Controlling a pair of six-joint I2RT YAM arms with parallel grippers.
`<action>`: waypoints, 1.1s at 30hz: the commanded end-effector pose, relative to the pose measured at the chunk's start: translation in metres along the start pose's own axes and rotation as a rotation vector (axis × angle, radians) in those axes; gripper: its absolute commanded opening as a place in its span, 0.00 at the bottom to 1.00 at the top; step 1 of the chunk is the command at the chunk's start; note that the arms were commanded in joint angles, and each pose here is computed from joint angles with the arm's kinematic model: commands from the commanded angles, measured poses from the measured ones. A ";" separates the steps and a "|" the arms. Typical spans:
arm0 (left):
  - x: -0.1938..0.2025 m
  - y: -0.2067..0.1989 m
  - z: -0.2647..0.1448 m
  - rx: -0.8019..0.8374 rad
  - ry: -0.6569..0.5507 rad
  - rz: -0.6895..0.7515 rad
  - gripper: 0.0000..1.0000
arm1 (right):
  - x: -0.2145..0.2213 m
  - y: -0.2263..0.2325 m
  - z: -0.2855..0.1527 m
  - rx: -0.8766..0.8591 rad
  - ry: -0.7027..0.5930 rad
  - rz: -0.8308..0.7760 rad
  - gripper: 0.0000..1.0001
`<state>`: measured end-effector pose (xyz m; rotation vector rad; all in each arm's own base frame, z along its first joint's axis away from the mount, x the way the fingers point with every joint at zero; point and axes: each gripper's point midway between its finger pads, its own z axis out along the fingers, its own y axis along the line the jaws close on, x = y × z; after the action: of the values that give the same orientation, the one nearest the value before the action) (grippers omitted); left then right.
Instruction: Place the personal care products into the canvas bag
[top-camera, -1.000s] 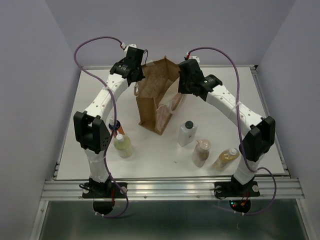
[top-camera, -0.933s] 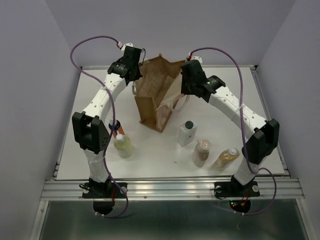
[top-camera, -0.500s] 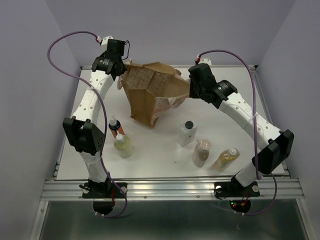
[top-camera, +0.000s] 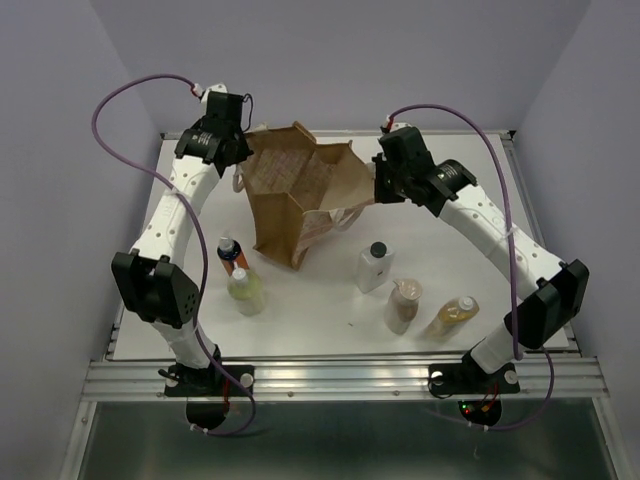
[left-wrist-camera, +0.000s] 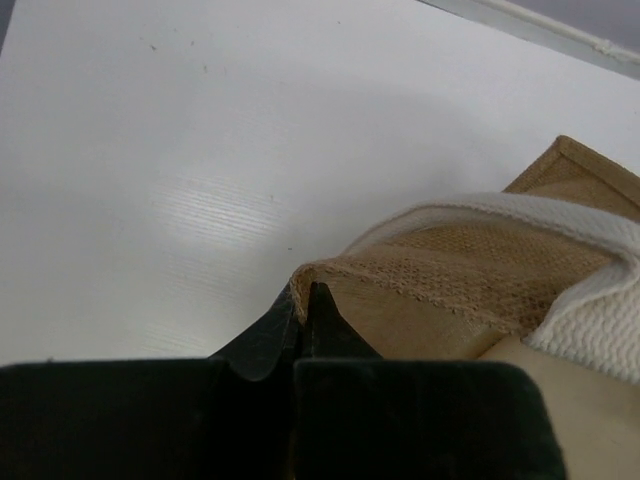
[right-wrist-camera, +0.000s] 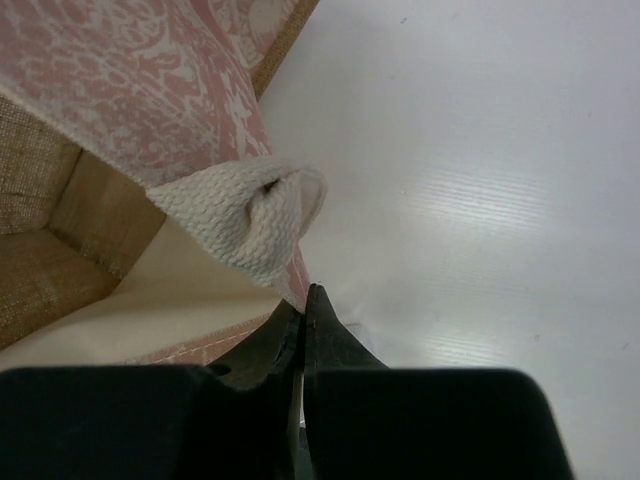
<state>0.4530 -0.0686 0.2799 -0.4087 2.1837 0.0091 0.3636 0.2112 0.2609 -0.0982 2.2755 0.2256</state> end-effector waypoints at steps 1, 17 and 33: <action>0.001 -0.018 -0.010 0.084 -0.054 0.042 0.00 | 0.000 0.001 0.005 -0.009 0.024 -0.033 0.01; 0.032 -0.067 -0.013 0.229 0.010 0.106 0.61 | -0.024 0.020 0.016 -0.069 -0.019 -0.049 0.87; 0.017 -0.058 -0.048 0.264 -0.079 0.075 0.99 | 0.009 -0.035 -0.085 0.024 -0.029 0.044 1.00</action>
<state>0.4302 -0.1395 0.2742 -0.1709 2.1800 -0.1899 0.3263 0.1975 0.3085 -0.1480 2.1972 0.3276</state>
